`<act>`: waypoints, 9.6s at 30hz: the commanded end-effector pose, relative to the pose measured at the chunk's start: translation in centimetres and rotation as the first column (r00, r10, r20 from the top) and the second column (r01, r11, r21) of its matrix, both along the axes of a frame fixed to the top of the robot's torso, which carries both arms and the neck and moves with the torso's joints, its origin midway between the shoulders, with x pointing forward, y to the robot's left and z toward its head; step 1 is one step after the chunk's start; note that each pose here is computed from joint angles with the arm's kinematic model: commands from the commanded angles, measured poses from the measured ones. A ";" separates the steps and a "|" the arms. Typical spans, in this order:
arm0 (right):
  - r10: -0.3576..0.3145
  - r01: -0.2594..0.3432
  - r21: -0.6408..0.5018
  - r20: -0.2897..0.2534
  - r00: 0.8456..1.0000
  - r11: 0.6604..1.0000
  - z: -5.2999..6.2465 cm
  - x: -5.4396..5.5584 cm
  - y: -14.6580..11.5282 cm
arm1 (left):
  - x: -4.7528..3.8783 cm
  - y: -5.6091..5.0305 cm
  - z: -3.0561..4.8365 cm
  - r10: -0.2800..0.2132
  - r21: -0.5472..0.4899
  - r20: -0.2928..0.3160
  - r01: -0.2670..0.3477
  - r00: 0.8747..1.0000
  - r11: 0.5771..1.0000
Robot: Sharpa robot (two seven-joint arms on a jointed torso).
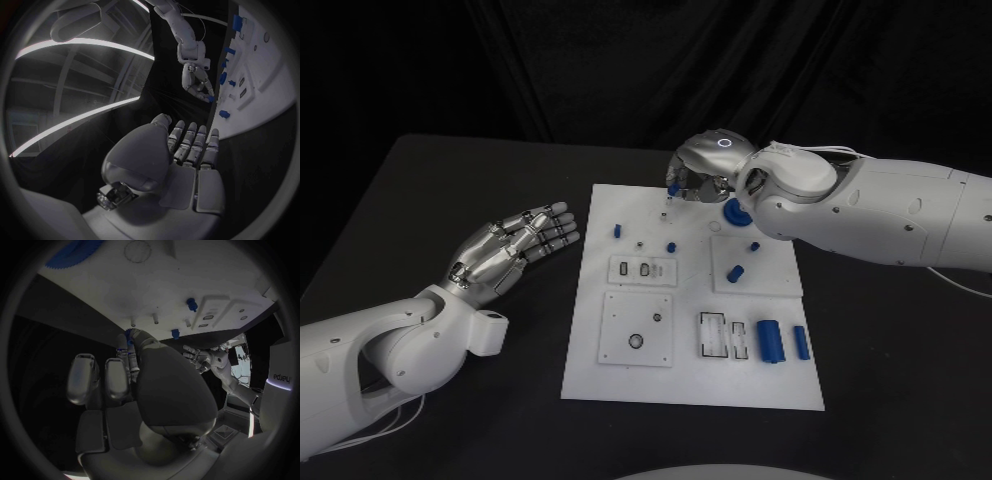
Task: Assemble the parts on the task board
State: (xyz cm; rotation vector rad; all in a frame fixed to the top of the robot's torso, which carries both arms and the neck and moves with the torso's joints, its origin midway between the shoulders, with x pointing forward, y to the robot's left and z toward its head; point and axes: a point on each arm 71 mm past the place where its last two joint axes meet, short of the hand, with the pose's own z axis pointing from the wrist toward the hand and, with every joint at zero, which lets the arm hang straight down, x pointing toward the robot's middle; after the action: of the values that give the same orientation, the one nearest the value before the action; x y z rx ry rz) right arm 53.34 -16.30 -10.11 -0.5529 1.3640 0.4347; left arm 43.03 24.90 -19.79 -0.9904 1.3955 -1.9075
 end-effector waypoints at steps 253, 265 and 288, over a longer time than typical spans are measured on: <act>0.057 0.223 0.469 -0.511 0.858 0.854 -2.9 1.2 -1.6 | 0.49 0.5 0.65 0.039 -0.114 0.134 -0.024 0.990 0.993; 0.160 0.318 0.599 -0.609 0.777 0.734 -3.6 1.8 -3.2 | 0.45 0.6 0.65 0.041 -0.112 0.132 -0.026 0.990 0.993; 0.096 0.419 0.569 -0.665 0.740 0.707 -4.6 2.4 -3.1 | 0.48 0.5 0.61 0.036 -0.112 0.129 -0.021 0.991 0.993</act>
State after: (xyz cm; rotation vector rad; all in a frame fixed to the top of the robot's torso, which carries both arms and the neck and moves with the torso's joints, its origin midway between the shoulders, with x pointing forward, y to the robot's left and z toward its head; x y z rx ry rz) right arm 55.68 -19.17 -14.37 0.3827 1.7433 1.0385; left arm 43.68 25.12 -20.43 -1.0055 1.4001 -1.9019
